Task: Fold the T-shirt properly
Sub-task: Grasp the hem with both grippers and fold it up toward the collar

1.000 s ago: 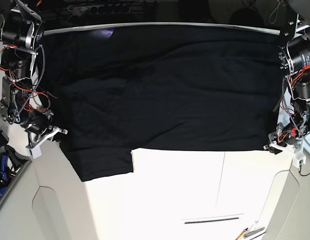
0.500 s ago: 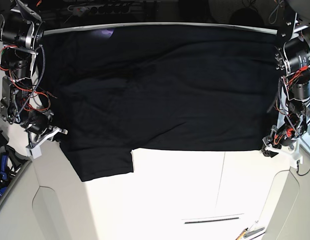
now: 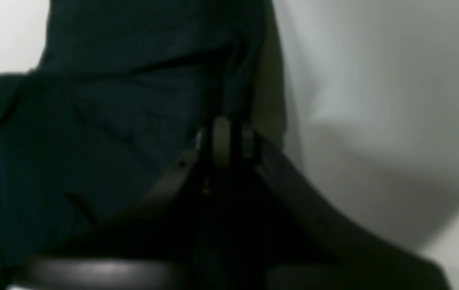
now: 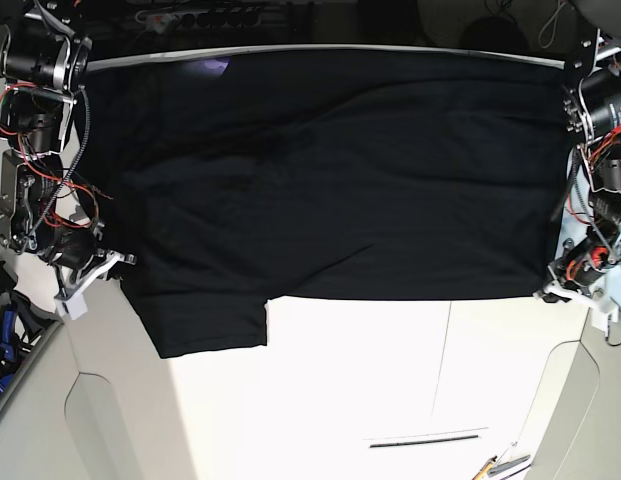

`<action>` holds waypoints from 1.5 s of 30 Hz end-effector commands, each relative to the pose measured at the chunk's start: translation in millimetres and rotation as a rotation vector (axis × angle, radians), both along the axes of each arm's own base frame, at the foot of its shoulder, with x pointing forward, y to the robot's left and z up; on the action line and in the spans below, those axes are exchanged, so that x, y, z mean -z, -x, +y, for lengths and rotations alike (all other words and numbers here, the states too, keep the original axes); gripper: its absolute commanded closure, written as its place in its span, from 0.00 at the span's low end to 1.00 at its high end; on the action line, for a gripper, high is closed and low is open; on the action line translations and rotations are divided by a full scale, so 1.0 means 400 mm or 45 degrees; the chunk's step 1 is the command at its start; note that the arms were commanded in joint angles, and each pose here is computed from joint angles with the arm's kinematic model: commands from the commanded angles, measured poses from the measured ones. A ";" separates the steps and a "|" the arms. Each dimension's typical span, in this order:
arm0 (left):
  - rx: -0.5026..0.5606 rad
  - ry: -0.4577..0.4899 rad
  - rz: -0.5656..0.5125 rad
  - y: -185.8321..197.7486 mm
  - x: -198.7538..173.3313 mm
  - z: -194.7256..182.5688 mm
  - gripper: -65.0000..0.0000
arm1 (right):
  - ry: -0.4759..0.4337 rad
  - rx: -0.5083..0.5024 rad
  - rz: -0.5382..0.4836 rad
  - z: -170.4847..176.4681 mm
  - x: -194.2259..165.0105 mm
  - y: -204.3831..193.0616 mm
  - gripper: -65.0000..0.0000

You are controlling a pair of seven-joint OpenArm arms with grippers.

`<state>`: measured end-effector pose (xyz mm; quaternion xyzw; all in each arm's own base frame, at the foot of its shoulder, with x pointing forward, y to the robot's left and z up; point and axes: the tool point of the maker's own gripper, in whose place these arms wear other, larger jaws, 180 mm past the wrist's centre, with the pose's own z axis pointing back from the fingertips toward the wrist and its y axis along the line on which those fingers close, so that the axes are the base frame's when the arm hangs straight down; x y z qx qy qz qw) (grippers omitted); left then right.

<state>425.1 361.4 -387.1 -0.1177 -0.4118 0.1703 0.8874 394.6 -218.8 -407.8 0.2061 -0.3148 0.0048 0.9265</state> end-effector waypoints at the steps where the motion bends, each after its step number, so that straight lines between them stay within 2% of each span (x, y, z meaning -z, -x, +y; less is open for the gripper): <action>1: -0.015 -0.020 -0.105 -0.031 -0.081 0.041 1.00 | 0.008 -0.004 -0.123 -0.010 -0.078 -0.051 1.00; 6: 0.071 0.060 -0.137 0.019 -0.108 0.034 1.00 | 0.094 -0.076 -0.160 0.001 -0.107 -0.011 1.00; 12: 0.148 0.152 -0.222 0.111 -0.164 0.026 1.00 | 0.181 -0.134 -0.146 0.007 -0.094 0.092 1.00; 16: 0.174 0.208 -0.252 0.182 -0.193 0.019 1.00 | 0.217 -0.098 -0.129 -0.024 -0.090 0.155 1.00; 19: 0.192 0.191 -0.240 0.238 -0.195 0.018 1.00 | 0.239 -0.052 -0.108 -0.061 -0.086 0.198 1.00; 21: 0.200 0.180 -0.222 0.275 -0.190 0.018 1.00 | 0.230 -0.024 -0.085 -0.079 -0.085 0.225 1.00; 27: 0.208 0.138 -0.132 0.376 -0.167 0.028 1.00 | 0.086 0.030 -0.018 -0.093 -0.086 0.299 1.00; 32: 0.200 0.164 -0.102 0.432 -0.164 0.033 1.00 | 0.028 0.055 0.040 -0.105 -0.077 0.346 1.00; 38: 0.204 0.202 -0.054 0.478 -0.149 0.029 1.00 | 0.006 0.077 0.056 -0.116 -0.080 0.380 1.00; 45: 0.214 0.216 -0.007 0.506 -0.132 0.022 1.00 | 0.060 0.040 0.081 -0.110 -0.084 0.428 1.00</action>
